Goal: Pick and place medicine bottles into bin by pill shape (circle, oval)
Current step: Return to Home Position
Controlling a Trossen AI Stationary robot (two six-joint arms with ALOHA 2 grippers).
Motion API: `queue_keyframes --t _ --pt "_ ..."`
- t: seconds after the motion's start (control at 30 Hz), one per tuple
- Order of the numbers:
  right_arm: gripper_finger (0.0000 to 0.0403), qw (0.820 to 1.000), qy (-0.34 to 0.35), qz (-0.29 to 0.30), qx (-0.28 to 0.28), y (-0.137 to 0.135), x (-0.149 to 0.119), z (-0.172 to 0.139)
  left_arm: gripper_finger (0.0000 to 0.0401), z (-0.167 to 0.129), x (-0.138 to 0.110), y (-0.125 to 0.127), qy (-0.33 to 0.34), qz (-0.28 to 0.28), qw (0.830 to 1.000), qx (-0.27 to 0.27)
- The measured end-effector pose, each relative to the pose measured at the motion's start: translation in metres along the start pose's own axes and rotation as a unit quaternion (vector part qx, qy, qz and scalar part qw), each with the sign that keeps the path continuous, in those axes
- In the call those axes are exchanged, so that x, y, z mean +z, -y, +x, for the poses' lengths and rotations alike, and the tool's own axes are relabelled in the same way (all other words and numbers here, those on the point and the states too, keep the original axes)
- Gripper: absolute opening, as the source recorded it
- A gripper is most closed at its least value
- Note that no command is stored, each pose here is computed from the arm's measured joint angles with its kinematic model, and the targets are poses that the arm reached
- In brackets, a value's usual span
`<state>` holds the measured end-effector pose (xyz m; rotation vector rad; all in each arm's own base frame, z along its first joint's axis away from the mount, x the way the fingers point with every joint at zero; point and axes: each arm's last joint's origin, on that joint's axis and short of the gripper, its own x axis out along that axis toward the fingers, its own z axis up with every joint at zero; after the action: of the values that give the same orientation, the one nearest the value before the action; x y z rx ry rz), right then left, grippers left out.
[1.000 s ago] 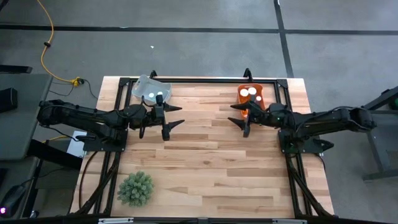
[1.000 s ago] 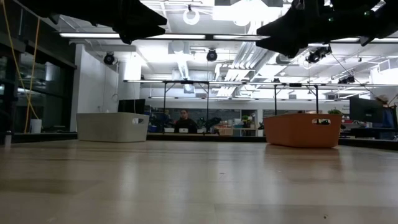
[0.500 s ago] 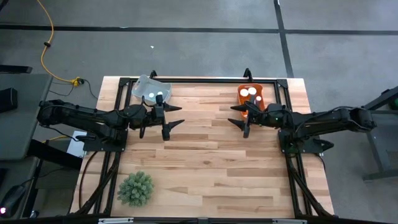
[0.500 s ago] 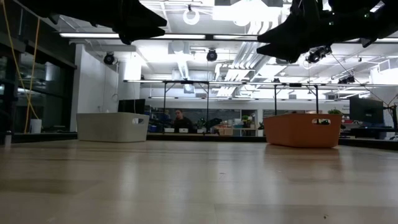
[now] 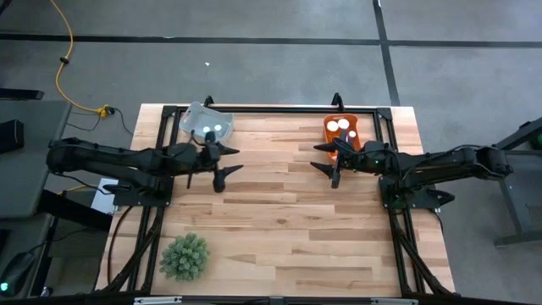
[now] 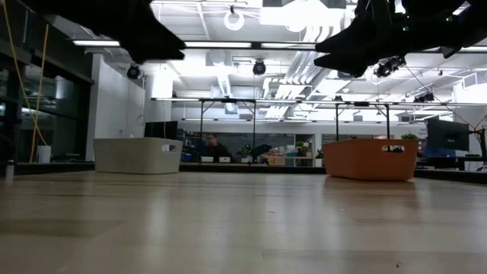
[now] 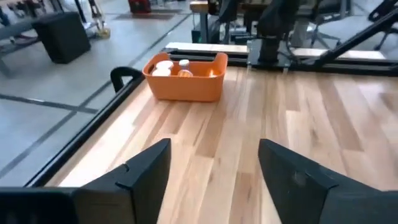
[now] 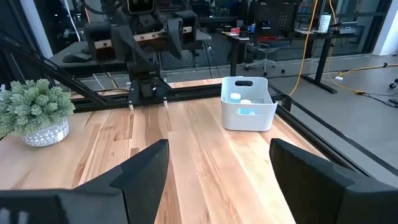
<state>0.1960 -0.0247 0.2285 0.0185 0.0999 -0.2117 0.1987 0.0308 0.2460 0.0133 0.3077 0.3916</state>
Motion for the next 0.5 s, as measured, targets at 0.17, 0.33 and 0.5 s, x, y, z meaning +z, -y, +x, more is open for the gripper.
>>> queue_keyframes --t 0.17,0.33,0.5 --pt "0.0272 1.0 0.0 0.002 0.0 0.0 0.0 0.0 0.0152 -0.035 0.009 -0.007 0.043 0.011 0.999 -0.009" --pt "0.0272 1.0 0.0 0.005 0.0 0.0 0.0 0.0 0.0025 -0.061 -0.014 -0.021 0.09 -0.009 0.996 0.005" --pt "0.0272 1.0 0.0 0.012 0.0 0.0 0.0 0.0 0.001 -0.068 -0.054 -0.024 0.116 -0.053 0.992 -0.014"
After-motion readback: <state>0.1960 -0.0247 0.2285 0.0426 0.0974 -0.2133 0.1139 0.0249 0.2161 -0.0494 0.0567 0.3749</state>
